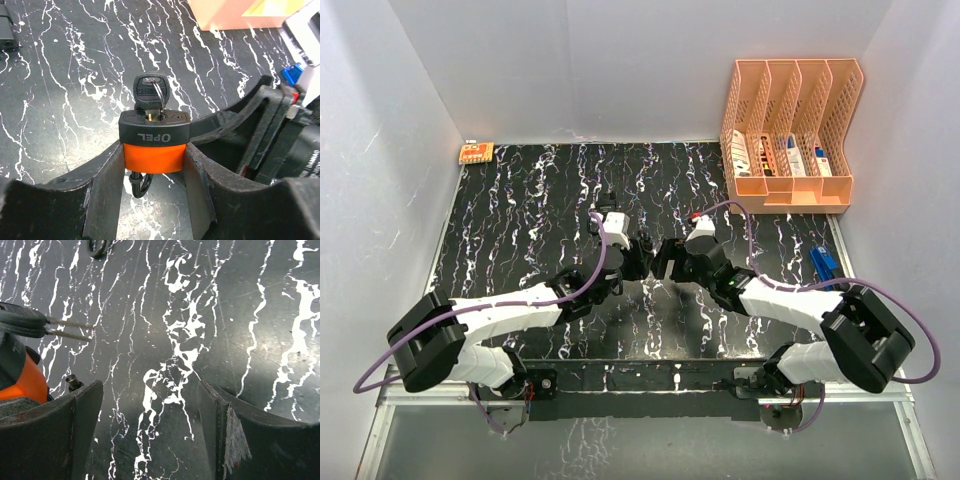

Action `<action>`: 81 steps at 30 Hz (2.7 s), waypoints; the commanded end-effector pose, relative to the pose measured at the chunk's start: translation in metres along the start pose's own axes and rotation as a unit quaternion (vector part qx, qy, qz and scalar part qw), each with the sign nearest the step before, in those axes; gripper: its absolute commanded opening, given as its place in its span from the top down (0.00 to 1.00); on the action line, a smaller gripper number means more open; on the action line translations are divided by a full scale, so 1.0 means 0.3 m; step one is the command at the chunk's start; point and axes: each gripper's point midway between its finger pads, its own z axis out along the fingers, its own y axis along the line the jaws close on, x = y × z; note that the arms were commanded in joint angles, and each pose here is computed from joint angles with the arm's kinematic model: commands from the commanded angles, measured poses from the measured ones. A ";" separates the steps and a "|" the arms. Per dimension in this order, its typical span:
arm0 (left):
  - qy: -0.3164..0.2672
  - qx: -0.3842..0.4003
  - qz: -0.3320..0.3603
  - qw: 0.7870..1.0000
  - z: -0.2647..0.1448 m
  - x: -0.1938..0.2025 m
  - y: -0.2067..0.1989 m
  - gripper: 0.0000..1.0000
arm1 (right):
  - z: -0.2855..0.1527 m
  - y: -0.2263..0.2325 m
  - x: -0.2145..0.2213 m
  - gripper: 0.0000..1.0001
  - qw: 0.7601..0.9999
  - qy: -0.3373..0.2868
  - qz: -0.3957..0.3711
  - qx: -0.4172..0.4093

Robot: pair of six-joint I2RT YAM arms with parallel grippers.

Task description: Unlock with the key

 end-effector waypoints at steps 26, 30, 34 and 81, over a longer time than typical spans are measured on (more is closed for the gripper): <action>-0.055 0.042 -0.102 0.992 0.026 -0.104 -0.051 1.00 | 0.049 0.151 -0.023 0.23 0.991 -0.024 0.070 -0.108; -0.057 -0.016 -0.077 0.995 0.015 -0.145 0.028 1.00 | 0.002 0.072 -0.034 0.22 0.996 -0.036 0.066 -0.050; -0.032 -0.063 -0.060 0.996 0.030 -0.159 0.117 1.00 | -0.073 0.040 -0.117 0.21 0.995 -0.082 0.051 -0.026; 0.159 -0.093 -0.040 0.982 0.349 0.198 0.092 0.04 | -0.386 0.011 -0.208 0.02 0.992 -0.122 0.011 -0.031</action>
